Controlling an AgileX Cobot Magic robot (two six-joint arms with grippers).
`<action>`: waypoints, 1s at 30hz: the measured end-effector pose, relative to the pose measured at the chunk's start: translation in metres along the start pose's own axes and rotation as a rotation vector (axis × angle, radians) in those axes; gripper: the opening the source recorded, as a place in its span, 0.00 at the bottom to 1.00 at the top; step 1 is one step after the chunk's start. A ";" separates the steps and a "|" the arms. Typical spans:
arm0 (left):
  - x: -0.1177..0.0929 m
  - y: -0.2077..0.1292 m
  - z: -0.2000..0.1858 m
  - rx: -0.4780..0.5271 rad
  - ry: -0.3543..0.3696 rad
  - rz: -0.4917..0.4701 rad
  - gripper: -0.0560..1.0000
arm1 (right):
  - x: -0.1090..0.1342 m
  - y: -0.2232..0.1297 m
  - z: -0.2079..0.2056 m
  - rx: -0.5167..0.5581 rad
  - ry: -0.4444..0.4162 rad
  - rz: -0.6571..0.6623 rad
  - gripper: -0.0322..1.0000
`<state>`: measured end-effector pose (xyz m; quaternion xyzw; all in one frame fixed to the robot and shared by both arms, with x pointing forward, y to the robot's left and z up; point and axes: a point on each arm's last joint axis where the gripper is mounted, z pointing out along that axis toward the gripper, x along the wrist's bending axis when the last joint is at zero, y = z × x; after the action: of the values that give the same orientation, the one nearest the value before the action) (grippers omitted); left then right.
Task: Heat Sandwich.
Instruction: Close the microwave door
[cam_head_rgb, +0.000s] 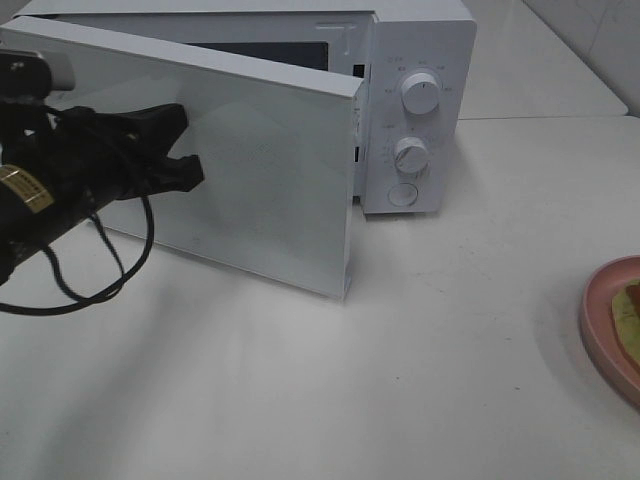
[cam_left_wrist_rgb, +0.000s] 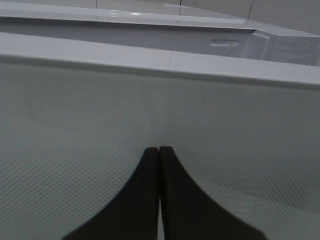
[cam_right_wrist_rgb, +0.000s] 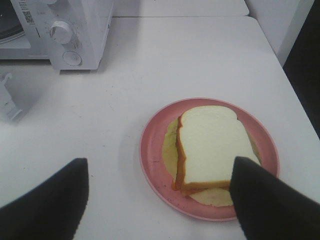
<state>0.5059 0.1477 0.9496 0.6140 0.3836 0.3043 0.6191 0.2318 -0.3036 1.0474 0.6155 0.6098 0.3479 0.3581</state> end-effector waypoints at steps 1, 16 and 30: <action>-0.003 0.001 0.005 0.001 -0.005 0.002 0.05 | 0.000 0.000 0.000 0.000 0.000 0.000 0.77; -0.039 0.010 0.072 0.010 -0.021 0.026 0.05 | 0.000 0.000 0.000 0.000 0.000 0.000 0.77; -0.050 0.001 0.125 0.030 -0.011 0.022 0.05 | 0.000 0.000 0.000 0.000 0.000 0.000 0.77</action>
<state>0.5858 0.0398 0.9495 0.6291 0.3779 0.3019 0.6085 0.2318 -0.3036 1.0474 0.6155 0.6098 0.3479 0.3581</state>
